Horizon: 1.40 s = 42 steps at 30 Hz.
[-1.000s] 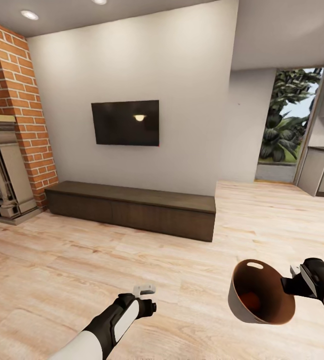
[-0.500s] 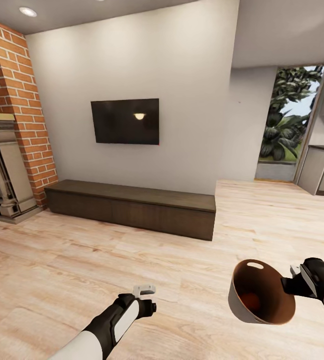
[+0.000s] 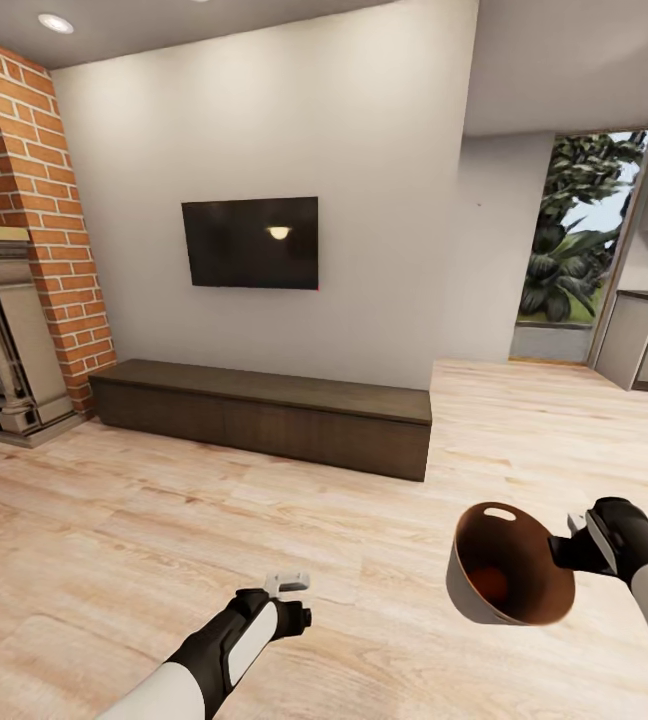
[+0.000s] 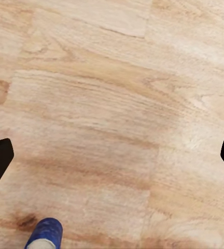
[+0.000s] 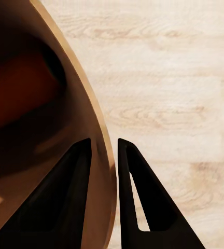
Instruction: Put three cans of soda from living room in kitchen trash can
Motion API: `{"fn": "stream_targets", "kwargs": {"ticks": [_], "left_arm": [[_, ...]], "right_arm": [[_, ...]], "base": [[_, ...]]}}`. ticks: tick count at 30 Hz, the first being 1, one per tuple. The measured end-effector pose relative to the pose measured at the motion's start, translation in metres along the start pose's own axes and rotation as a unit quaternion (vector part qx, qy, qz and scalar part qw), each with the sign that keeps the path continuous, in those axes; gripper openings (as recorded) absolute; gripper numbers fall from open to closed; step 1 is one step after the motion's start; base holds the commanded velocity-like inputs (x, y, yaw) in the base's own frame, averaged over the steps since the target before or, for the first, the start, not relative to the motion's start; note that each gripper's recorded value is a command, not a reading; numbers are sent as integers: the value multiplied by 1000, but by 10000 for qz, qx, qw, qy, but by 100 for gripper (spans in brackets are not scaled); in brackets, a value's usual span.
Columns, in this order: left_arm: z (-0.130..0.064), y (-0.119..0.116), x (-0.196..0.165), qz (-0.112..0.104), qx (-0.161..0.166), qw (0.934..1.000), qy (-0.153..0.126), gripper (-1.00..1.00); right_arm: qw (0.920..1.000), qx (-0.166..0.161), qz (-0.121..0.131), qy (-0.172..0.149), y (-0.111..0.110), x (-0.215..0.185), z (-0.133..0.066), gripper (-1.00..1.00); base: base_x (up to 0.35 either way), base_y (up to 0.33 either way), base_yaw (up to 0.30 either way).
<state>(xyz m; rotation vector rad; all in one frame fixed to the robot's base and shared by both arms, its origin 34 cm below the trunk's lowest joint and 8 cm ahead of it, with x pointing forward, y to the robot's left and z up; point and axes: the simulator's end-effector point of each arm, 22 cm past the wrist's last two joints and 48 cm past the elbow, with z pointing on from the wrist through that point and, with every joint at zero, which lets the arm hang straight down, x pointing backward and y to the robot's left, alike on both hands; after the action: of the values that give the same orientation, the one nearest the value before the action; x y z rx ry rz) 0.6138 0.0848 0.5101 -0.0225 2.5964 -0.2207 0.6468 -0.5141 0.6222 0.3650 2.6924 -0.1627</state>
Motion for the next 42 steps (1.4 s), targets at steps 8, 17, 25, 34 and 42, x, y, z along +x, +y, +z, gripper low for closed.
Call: {"fn": "stream_targets", "kwargs": {"ticks": [8,17,25,34,42], "left_arm": [[15,18,33,-51,-185,9994,288,100],[31,28,48,-70,-233,9992,310,100],[38,35,56,-74,-344,9989,312,100],[38,35,57,-89,-340,9988,329,100],[41,36,69,-227,-299,9983,443,100]], "right_arm": [[10000,52,-33,-13,-1,3,6,-100],[9997,87,-44,-209,-5,0,14,-100],[9986,88,-81,-508,-1,-16,8,-100],[9986,70,-91,-521,3,-17,8,-100],[9986,74,-96,-514,3,-16,8,-100]], "base": [[0,0,0],[0,0,0],[0,0,0],[0,0,0],[0,0,0]]}}
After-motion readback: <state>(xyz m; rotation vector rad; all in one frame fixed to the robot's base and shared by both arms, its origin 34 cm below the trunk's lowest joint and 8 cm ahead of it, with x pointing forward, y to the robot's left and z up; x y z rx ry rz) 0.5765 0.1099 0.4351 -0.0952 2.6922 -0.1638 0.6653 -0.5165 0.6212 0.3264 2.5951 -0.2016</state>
